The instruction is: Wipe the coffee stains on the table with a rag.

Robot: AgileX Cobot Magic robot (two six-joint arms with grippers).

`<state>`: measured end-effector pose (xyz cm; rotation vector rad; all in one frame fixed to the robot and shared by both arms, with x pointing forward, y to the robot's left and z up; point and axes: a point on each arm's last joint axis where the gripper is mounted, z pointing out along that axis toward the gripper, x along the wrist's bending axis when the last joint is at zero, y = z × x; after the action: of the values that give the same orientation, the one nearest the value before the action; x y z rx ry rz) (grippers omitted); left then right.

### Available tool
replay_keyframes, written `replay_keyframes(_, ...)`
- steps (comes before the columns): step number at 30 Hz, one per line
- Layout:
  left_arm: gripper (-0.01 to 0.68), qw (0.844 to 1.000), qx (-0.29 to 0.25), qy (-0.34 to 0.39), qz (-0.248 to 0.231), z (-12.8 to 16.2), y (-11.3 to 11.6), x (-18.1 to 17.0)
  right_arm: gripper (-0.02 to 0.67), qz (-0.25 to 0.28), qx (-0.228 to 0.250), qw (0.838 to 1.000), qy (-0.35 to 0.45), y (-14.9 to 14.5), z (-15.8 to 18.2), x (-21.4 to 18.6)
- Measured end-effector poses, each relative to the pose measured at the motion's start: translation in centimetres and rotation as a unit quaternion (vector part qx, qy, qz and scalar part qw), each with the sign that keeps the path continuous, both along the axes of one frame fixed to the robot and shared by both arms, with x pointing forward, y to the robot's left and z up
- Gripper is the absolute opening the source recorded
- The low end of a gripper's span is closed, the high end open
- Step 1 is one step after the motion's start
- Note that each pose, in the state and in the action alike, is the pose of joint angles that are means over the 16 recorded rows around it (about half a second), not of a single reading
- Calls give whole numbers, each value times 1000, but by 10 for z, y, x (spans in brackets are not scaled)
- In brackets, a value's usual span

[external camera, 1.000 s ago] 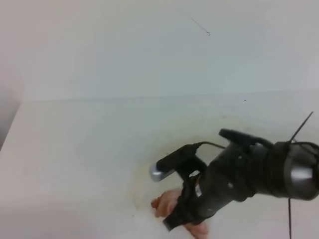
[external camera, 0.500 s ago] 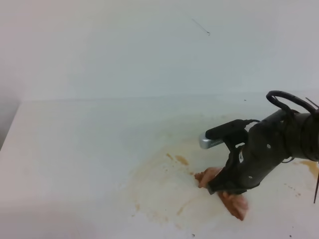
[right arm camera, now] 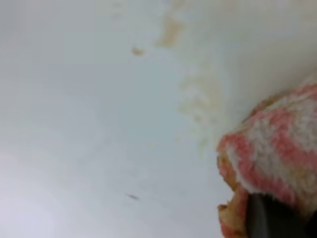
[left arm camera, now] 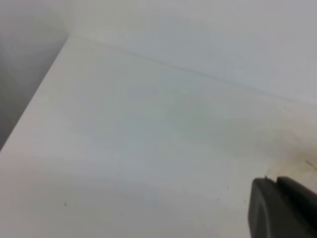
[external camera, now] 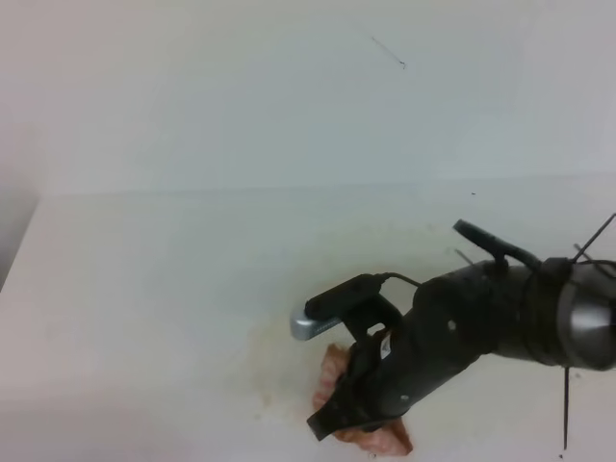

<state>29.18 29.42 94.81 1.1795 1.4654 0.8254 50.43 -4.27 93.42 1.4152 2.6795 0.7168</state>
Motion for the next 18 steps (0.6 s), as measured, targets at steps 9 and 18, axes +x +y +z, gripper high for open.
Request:
replay_keyframes(9,0,1000,0,-3,0,2,0,0,21,14,6,1000,-1,17,-9,1)
replay_keyframes(18,0,1000,0,-3,0,2,0,0,16,21,3,1000,-4,31,-10,24)
